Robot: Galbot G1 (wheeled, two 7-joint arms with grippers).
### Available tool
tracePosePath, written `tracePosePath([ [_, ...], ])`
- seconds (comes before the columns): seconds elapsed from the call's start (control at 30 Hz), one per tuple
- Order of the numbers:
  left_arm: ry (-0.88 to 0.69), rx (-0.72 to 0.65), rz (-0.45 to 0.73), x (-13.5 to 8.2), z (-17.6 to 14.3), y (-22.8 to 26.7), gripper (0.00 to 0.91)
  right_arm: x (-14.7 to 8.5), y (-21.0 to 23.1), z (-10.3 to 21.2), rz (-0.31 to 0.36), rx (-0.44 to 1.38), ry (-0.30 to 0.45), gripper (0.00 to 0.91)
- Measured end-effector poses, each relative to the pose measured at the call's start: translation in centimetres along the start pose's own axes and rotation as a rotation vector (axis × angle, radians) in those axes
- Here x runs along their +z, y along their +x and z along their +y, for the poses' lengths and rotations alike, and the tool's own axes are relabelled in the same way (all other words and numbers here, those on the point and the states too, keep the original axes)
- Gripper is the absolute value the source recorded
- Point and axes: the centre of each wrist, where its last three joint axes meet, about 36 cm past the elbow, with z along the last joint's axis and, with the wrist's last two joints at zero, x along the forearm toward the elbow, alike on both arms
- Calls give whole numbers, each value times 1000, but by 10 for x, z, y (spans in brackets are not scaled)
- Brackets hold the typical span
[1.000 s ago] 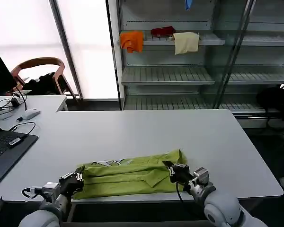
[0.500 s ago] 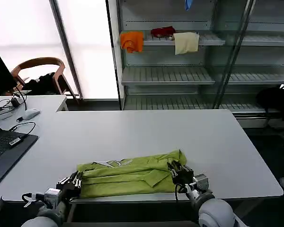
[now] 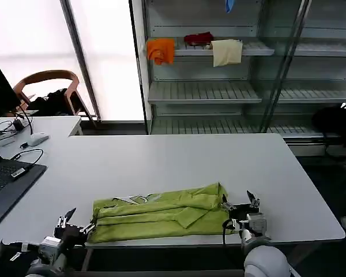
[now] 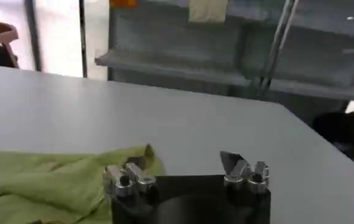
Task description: Fold and organize the clothes.
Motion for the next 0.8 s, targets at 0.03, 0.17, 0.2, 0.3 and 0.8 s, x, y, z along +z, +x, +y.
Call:
tracePosePath([
  [0.03,9,-2,-10,-3,0,4,907,-1,2,-2,-17,-1,-4,907],
  [0.17,58,-3,-52,-11,-3,13,907,2,7,-10,-78,-29,-21,907],
  [0.2,74,-2,-64,-11,-4,14,907,5,9,-13,-93,-43,-32,907],
  [0.3,130,4,-106,-10,-8,15,907,14,12,-22,-135,-85,-62,907],
  [0.8,405,-45,-192,32,-47,-10,907,75,26,-69,-306,-114,-136,907],
])
